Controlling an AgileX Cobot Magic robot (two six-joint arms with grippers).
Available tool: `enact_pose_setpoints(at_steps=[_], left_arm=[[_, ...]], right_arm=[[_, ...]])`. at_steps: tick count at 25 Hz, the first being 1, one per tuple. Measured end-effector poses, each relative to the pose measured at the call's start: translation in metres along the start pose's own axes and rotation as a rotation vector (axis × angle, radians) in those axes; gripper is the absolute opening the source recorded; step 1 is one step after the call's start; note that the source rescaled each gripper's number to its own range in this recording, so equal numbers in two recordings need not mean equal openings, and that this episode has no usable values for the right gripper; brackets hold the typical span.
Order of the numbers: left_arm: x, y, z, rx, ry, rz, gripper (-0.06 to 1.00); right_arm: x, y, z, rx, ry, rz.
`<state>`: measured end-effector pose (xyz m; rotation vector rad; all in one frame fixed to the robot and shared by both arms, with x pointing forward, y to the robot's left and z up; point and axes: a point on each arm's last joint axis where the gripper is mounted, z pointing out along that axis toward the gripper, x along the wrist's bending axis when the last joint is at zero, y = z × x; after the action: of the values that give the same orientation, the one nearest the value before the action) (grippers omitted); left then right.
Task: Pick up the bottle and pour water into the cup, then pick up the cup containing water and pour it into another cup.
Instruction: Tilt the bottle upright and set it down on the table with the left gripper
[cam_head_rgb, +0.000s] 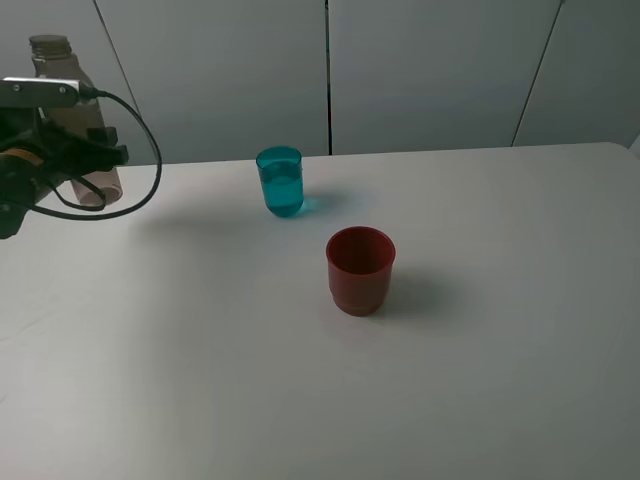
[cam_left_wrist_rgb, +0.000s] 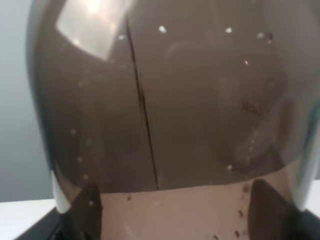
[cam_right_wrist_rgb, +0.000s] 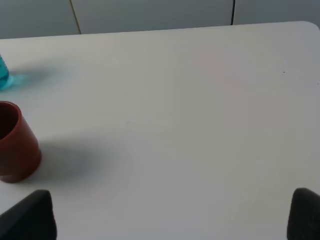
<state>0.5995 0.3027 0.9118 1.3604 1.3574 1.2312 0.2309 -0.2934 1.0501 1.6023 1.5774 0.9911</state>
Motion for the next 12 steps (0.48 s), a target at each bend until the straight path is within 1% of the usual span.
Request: enact_pose_setpoints(at_steps=[7, 12], left_arm=[[0.004, -0.034, 0.008, -0.05, 0.084, -0.012, 0.0], [0.006, -0.06, 0.009, 0.002, 0.12, -0.015, 0.0]], right_arm=[[0.0, 0.0, 0.0, 0.0, 0.0, 0.0], [0.0, 0.0, 0.0, 0.0, 0.0, 0.0]])
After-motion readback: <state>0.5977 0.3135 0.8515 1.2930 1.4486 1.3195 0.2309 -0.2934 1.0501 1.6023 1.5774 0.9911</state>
